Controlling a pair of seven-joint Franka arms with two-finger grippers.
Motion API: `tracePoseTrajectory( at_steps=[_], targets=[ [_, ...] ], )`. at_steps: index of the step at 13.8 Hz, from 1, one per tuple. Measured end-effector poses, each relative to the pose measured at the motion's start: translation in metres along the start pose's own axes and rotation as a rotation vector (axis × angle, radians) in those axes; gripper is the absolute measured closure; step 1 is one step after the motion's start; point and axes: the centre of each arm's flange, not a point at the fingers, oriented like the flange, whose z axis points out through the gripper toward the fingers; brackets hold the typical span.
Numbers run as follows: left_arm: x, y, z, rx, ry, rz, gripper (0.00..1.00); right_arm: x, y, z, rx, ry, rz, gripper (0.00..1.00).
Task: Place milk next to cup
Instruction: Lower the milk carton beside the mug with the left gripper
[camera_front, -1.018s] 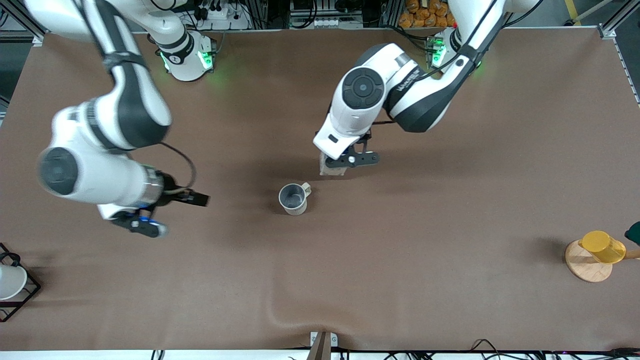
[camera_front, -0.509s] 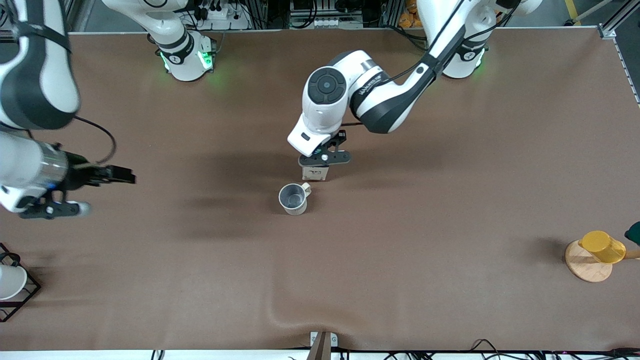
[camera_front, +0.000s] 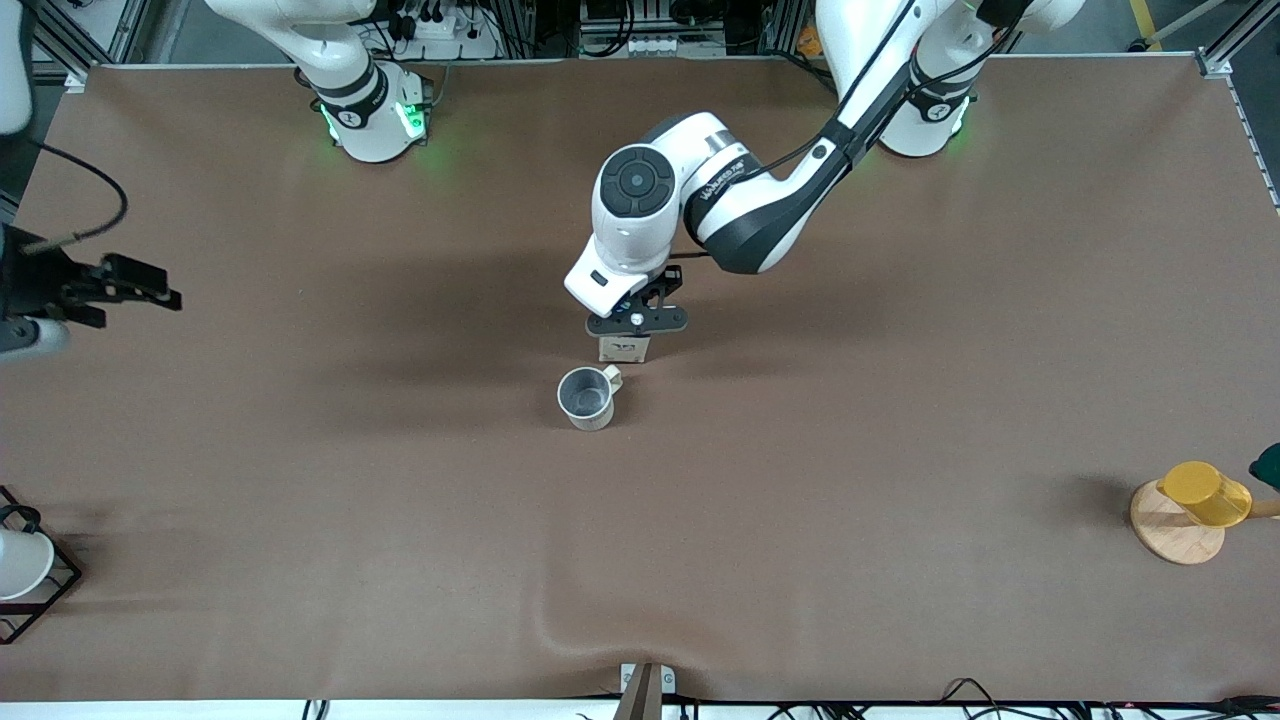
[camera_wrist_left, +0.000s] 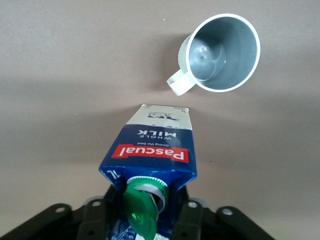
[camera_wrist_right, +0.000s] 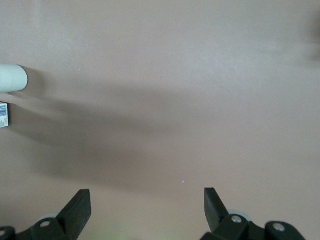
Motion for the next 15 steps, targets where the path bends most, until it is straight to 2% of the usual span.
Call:
tracePoseTrajectory(
  at_steps=[5, 10, 15],
  targets=[
    [-0.001, 0.008, 0.009, -0.022, 0.009, 0.011, 0.46, -0.019, 0.006, -0.017, -0.021, 0.006, 0.02, 0.0],
    [-0.005, 0.012, 0.009, -0.025, 0.013, 0.058, 0.46, -0.026, -0.006, -0.019, -0.022, -0.034, 0.165, 0.0],
    [-0.015, 0.02, 0.011, -0.025, 0.013, 0.098, 0.46, -0.027, -0.009, -0.02, -0.023, -0.036, 0.205, 0.0]
  ],
)
